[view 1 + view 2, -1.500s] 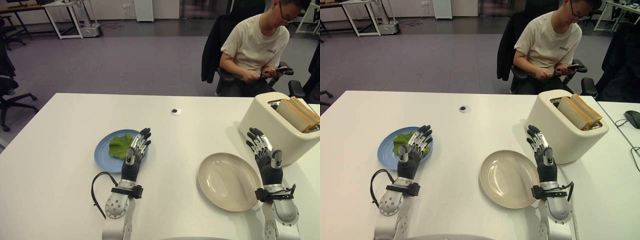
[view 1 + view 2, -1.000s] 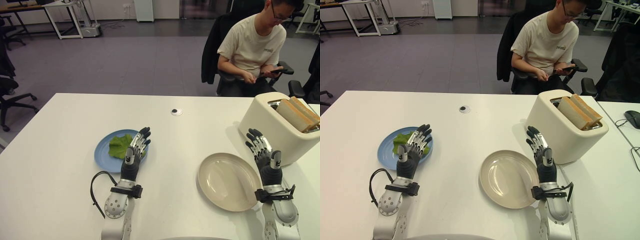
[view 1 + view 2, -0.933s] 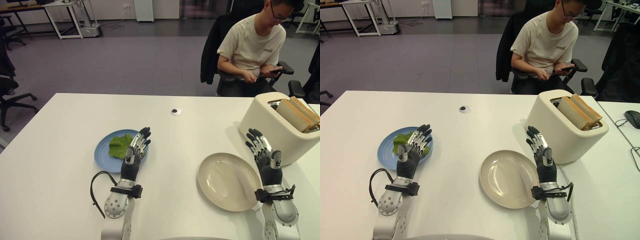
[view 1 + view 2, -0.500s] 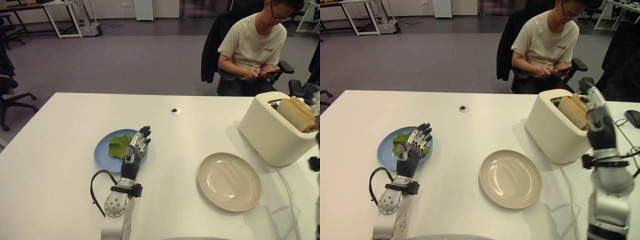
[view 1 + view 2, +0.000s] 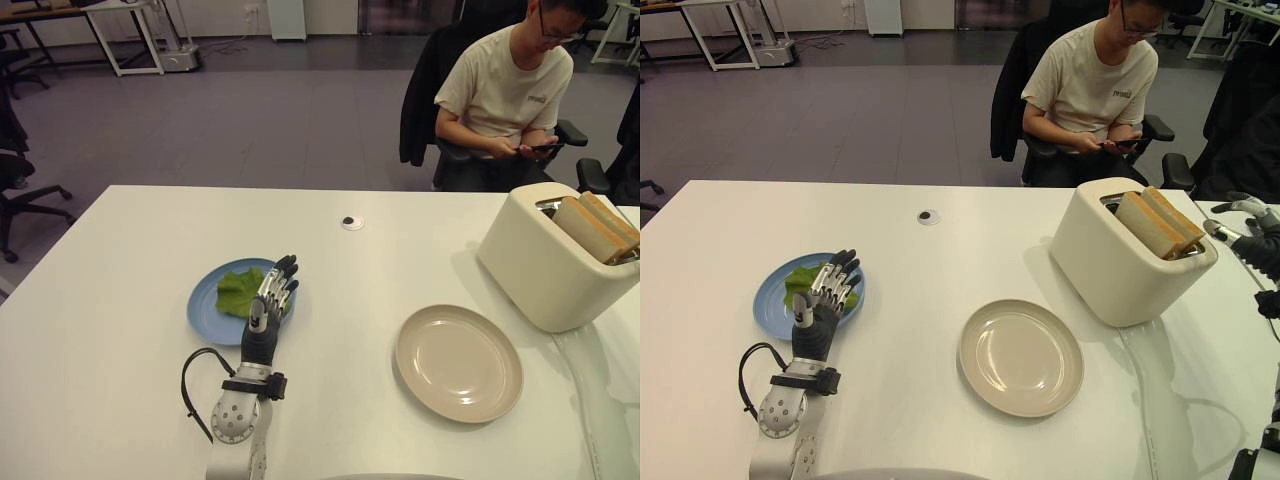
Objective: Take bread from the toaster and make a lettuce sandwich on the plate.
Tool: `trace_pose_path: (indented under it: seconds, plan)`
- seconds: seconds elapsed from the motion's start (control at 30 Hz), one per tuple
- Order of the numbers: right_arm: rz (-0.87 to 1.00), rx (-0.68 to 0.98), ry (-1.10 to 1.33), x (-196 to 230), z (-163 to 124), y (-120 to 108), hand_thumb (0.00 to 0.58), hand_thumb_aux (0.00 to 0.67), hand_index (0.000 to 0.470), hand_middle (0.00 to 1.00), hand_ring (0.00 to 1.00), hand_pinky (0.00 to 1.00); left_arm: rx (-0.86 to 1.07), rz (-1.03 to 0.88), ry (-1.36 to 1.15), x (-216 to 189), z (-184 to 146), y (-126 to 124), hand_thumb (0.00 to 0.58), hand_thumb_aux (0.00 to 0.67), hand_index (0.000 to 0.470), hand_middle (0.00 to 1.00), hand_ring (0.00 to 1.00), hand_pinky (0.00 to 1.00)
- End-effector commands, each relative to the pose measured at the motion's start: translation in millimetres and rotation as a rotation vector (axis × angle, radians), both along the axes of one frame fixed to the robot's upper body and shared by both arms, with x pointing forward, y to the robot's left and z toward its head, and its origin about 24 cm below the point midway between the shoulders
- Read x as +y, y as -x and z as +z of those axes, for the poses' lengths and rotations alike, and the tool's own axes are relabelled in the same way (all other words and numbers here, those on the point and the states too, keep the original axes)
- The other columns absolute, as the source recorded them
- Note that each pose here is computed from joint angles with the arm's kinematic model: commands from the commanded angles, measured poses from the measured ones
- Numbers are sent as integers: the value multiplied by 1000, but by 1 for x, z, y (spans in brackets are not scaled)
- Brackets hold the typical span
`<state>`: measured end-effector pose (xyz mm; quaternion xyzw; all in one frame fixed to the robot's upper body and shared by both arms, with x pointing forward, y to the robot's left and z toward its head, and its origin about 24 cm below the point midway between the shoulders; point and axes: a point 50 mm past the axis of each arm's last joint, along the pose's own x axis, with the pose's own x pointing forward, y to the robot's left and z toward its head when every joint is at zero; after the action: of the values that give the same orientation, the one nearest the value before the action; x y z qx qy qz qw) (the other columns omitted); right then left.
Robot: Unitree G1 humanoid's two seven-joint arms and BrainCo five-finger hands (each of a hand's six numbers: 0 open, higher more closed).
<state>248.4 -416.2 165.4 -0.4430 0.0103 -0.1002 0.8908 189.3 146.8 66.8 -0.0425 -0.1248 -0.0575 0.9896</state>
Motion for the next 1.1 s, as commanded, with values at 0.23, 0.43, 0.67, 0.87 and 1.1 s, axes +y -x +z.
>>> trace_pose_path:
  seconds: [0.23,0.43,0.67,0.87,1.1]
  plan:
    - [43,25,5,10,-14,-14,443,344,241,0,0,0,10,17,-8,3,-1,7,0,0,0,0,0,0]
    - [48,40,5,13,-19,-18,441,342,240,0,0,0,11,28,-8,5,-1,9,0,0,0,0,0,0]
    - [68,38,10,19,-19,-22,460,365,256,0,0,0,10,33,-7,5,-1,9,0,0,0,0,0,0]
    - [79,13,12,21,-15,-24,580,670,470,0,0,0,11,34,-7,5,-2,10,0,0,0,0,0,0]
    - [97,-89,-9,25,4,-28,580,670,470,0,0,0,10,34,-7,4,-2,10,0,0,0,0,0,0]
